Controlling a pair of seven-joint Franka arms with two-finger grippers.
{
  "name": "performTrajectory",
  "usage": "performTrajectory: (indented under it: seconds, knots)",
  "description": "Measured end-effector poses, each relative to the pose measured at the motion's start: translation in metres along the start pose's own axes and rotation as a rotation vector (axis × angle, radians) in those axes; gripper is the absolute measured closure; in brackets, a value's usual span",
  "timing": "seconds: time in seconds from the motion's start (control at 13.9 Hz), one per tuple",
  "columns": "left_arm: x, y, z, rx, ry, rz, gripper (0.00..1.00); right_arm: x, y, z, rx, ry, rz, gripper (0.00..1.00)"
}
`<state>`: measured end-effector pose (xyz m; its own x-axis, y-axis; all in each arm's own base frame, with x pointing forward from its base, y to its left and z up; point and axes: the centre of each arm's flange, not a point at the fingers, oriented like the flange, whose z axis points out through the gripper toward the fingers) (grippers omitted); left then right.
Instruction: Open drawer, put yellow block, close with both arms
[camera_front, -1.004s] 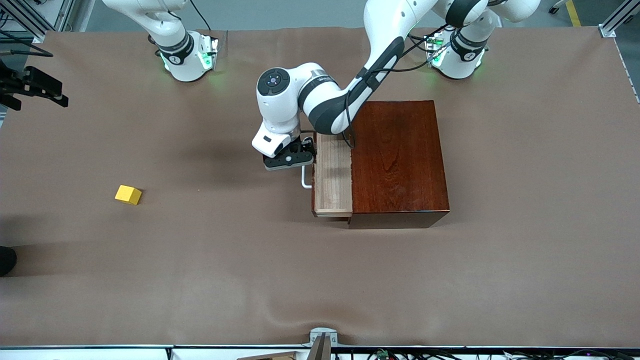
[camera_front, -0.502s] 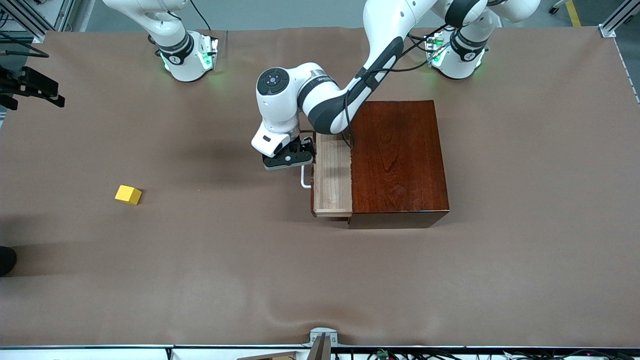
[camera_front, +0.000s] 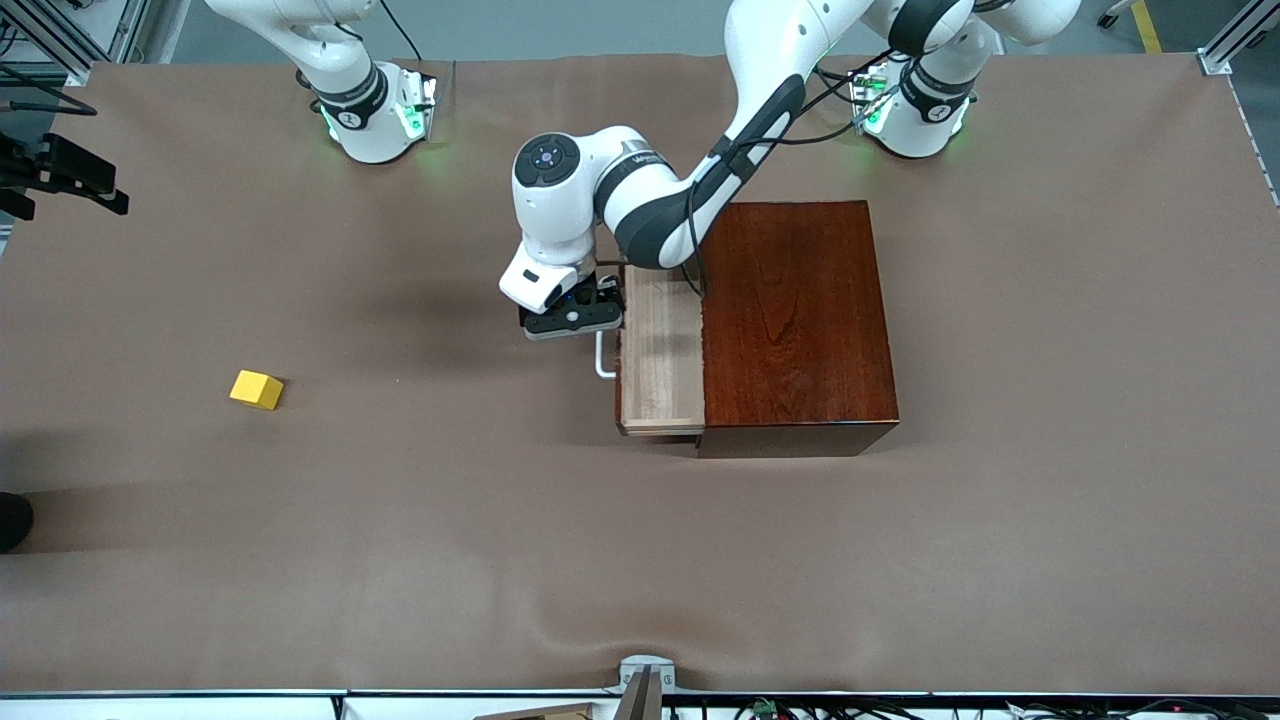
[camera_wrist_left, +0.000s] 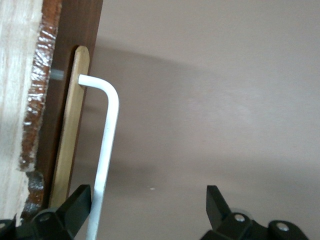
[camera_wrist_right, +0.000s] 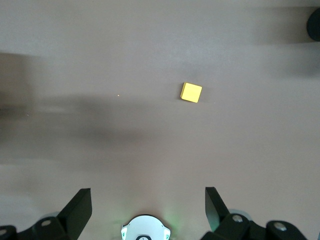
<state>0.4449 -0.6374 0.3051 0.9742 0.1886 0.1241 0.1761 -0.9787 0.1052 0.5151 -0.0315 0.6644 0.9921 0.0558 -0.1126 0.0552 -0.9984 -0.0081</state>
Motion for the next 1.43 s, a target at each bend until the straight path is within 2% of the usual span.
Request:
performTrajectory:
  seconds: [0.43,0.72,1.0,1.22,1.43]
  knots:
    - [0.001,0.002,-0.003,-0.008,0.004,-0.012,0.0,0.0,0.0,0.0,0.0,-0.001,-0.001,0.0]
    - [0.017,0.001,-0.041,-0.002,0.01,-0.045,0.0,0.0,0.0,0.001,0.0,-0.001,-0.001,0.0]
    - [0.074,-0.04,-0.142,0.042,0.024,-0.122,0.0,0.0,0.0,0.001,0.0,-0.002,-0.001,0.0]
    - [0.125,-0.104,-0.215,0.129,0.006,-0.154,0.0,0.0,0.0,0.001,0.0,-0.002,-0.002,0.0]
    - [0.178,-0.18,-0.268,0.179,-0.017,-0.118,0.0,0.003,0.001,0.003,-0.001,-0.001,-0.006,0.0]
